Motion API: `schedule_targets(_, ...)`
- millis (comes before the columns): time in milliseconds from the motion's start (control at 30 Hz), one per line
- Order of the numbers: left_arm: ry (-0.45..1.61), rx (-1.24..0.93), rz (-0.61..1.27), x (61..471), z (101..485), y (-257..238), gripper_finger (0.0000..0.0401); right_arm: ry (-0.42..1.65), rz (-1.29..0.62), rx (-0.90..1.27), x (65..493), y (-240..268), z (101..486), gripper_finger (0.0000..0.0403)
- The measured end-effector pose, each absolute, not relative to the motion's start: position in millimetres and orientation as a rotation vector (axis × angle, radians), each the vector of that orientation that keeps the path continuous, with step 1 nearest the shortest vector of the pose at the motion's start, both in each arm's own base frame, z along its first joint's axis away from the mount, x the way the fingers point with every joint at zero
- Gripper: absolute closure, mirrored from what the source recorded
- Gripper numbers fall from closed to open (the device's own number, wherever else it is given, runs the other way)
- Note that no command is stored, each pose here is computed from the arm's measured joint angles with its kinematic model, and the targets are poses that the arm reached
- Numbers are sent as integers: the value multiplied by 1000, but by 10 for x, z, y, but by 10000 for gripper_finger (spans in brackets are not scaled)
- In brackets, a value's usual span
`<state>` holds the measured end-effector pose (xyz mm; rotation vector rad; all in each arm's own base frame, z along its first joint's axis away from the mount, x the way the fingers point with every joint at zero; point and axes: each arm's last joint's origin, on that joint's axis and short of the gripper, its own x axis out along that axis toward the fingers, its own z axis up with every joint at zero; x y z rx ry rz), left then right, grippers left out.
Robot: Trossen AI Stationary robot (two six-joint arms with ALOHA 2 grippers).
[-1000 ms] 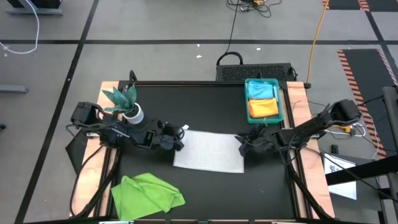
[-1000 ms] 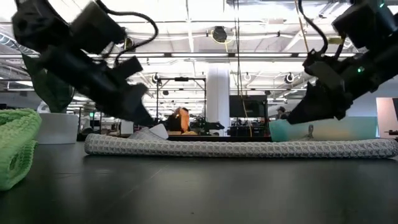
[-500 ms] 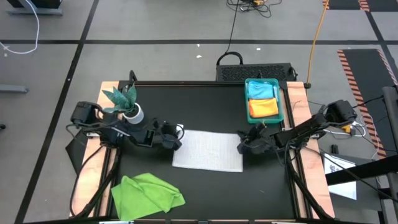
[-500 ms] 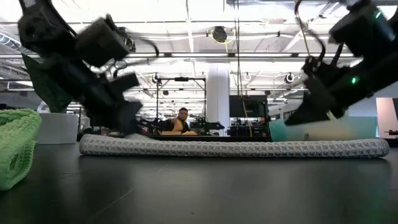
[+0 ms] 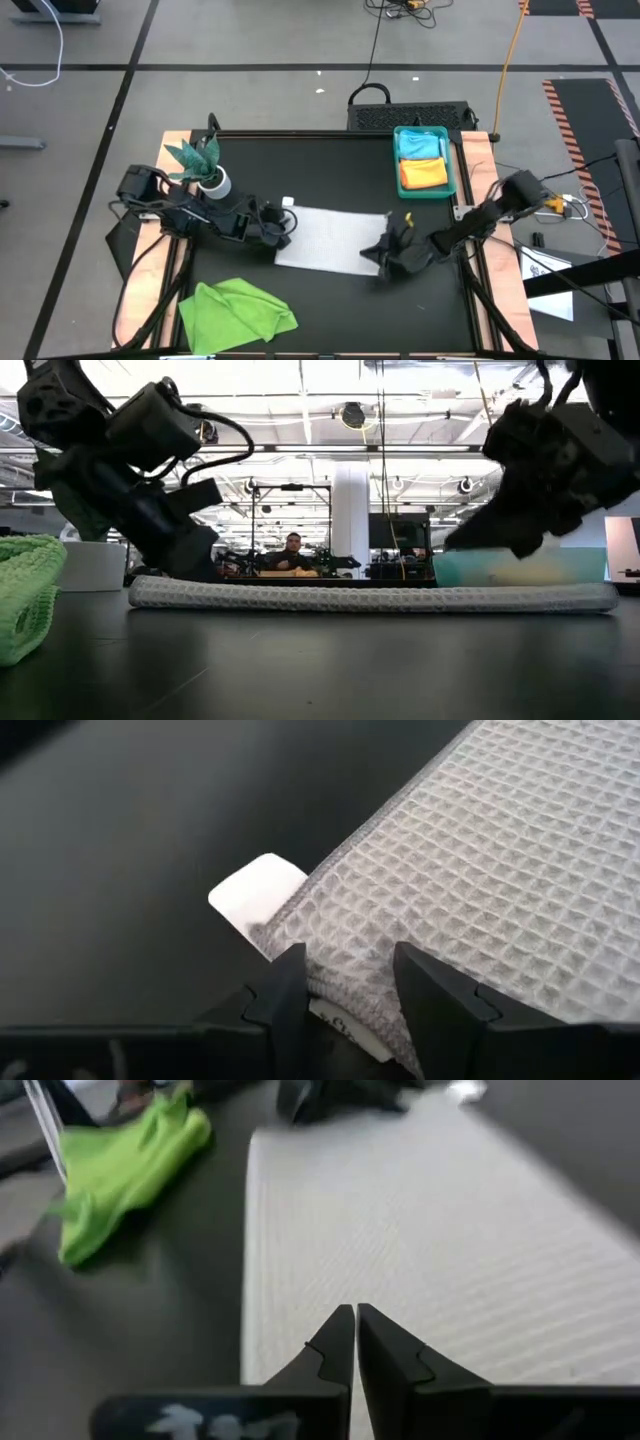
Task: Fold microfiber towels
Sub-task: Fold the white microfiber cloth
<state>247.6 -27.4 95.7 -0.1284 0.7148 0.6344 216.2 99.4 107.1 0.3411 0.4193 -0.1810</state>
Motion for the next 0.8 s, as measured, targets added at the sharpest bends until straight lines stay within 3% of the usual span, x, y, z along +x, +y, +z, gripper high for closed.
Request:
schedule_targets(267,678,-177,461,2475,1197,-413,245,601,35,374,2308,1262,834,395)
schedule_targets(400,638,-202,353,2464,1356,-484,245,598,88,374,2258,1340,918,395)
schedule_targets(567,680,-139,304,2445,1287,-571,245,518,132,401,2245,1365,1148,395)
schedule_targets(800,768,-65,9,2451,1137,-793,245,489,-30,383,2262,1248,1159,395)
